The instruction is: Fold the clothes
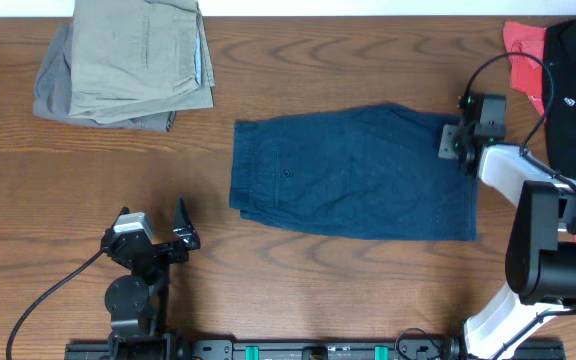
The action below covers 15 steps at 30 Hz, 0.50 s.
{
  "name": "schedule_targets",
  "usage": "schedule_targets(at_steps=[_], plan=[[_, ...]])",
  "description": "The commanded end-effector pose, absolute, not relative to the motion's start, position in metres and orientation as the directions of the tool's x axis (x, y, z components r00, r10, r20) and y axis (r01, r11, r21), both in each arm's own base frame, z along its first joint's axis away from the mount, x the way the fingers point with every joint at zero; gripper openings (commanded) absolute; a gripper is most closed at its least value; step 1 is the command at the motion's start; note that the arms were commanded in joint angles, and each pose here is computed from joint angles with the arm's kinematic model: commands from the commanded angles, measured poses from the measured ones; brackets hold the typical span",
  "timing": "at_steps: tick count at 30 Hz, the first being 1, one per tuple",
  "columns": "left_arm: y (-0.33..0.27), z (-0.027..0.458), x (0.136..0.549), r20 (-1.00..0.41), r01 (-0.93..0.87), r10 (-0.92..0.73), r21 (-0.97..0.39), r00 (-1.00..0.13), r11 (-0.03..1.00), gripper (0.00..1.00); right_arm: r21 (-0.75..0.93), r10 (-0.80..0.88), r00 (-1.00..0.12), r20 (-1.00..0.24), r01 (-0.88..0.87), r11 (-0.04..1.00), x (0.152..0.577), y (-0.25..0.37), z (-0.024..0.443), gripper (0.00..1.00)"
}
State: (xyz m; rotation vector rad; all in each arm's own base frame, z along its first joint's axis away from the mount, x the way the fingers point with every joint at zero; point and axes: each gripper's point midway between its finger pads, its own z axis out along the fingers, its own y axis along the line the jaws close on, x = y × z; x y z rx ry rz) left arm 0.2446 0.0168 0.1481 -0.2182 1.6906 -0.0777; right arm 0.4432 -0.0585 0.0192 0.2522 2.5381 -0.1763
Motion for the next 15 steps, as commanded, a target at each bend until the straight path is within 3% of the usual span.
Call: schedule_targets(at_steps=[1,2,3,8,15], plan=[[0.020,0.131,0.244,-0.967,-0.129,-0.199,-0.180,-0.159,0.975,0.98,-0.114,0.119,-0.742,-0.660,0.256,0.960,0.468,-0.074,0.088,0.84],[0.020,0.131,0.244,-0.967,-0.130,-0.199,-0.180,-0.159,0.975,0.98,-0.115,0.118,-0.733,-0.670,0.260,0.959,0.469,-0.074,0.106,0.95],[0.020,0.131,0.244,-0.967,-0.129,-0.199,-0.180,-0.159,0.975,0.98,-0.113,0.118,-0.724,-0.679,0.261,0.959,0.469,-0.074,0.124,0.99],[0.020,0.131,0.244,-0.967,-0.130,-0.199,-0.180,-0.159,0.975,0.98,-0.084,0.143,-0.672,-0.727,0.293,0.952,0.455,-0.076,0.197,0.99],[0.020,0.131,0.244,-0.967,-0.130,-0.199,-0.180,-0.159,0.975,0.98,-0.116,0.187,-0.633,-0.751,0.404,0.907,0.421,-0.108,0.232,0.99]])
